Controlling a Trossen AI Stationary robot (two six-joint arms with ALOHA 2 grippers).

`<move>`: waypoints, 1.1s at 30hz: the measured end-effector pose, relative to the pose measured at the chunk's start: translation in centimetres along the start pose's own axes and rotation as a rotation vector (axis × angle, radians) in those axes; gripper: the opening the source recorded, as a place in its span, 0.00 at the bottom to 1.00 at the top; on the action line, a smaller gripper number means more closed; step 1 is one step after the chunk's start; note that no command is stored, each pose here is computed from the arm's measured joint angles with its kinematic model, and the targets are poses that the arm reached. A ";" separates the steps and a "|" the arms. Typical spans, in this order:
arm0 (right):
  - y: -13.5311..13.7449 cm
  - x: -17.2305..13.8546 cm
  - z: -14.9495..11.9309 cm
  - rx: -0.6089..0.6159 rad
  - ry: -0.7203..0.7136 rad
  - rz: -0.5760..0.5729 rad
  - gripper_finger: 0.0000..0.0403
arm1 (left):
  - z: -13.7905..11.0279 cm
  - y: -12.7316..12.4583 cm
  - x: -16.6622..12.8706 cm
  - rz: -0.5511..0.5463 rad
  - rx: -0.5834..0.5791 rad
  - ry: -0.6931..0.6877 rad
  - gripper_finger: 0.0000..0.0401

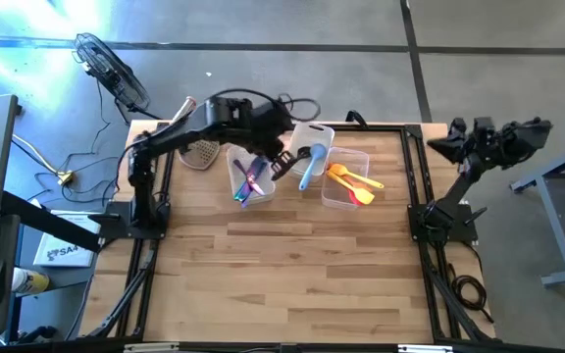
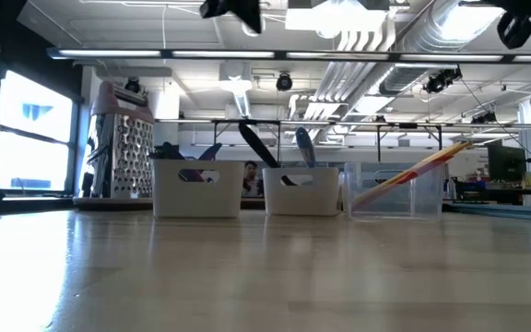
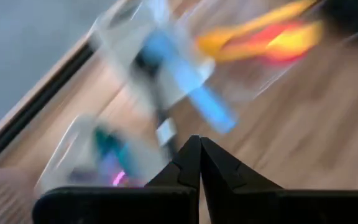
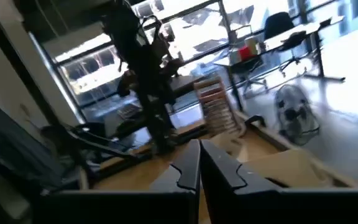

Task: Pick & Place Kitchen Items
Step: Return to Home Position

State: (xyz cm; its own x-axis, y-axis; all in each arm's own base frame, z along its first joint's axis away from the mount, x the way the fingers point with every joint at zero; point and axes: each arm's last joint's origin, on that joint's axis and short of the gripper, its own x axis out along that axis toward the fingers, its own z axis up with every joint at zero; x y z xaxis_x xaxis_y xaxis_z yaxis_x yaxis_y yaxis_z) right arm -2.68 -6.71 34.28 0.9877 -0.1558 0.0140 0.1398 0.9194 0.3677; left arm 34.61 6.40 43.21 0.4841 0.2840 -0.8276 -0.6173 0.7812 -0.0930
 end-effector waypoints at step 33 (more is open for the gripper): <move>3.8 4.5 -9.0 0.185 -0.023 -0.175 0.01 | -8.9 -6.1 -12.3 -0.306 0.595 -0.170 0.00</move>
State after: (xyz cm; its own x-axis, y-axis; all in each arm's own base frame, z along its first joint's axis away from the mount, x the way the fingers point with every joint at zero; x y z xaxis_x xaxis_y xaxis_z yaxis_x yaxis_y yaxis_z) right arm 2.89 -0.71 27.38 0.9474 -0.3170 -0.0447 0.2914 0.7962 0.5302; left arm 26.85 -6.83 49.04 0.7028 0.0474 -0.7098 -0.0156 0.9986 0.0513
